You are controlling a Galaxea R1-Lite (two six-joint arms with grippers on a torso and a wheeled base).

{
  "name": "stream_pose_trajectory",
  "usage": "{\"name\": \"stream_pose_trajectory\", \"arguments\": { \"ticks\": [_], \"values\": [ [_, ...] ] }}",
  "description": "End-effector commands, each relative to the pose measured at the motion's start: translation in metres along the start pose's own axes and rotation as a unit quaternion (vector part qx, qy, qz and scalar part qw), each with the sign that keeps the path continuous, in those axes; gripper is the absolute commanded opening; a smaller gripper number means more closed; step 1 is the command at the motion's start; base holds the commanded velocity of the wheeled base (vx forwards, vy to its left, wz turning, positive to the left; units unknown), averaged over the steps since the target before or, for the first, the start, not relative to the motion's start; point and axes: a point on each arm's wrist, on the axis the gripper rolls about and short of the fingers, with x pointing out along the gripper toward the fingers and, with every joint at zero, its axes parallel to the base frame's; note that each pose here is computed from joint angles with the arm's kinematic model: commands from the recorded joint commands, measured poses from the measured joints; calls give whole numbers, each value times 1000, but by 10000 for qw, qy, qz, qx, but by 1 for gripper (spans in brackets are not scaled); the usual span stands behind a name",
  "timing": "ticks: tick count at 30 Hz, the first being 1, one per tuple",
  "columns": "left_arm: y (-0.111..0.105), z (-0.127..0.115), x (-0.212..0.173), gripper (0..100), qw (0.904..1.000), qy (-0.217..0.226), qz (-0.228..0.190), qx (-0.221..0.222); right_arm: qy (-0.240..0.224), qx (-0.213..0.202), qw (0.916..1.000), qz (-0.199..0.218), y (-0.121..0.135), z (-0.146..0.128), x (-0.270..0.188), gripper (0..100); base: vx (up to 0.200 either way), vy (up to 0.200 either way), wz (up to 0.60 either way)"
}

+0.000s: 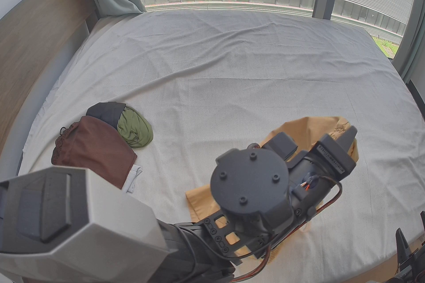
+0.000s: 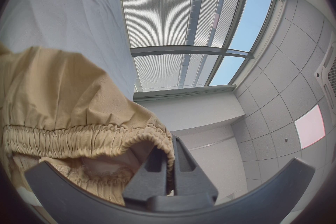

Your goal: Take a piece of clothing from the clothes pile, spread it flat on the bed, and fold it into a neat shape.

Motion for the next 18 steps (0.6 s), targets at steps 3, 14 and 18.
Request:
{"name": "stream_pose_trajectory", "arguments": {
  "ticks": [3,14,18],
  "values": [
    [-74,19,10,0,9973,-168,-708,-122,7,-5,10000,2,0,-5,0,100,0,0,0],
    [-150,70,-13,0,9894,-594,-1294,-274,7,-5,10000,2,0,-5,0,100,0,0,0],
    [-159,90,-31,0,9895,-686,-1159,-531,7,-5,10000,2,0,-5,0,100,0,0,0]
  ]
}}
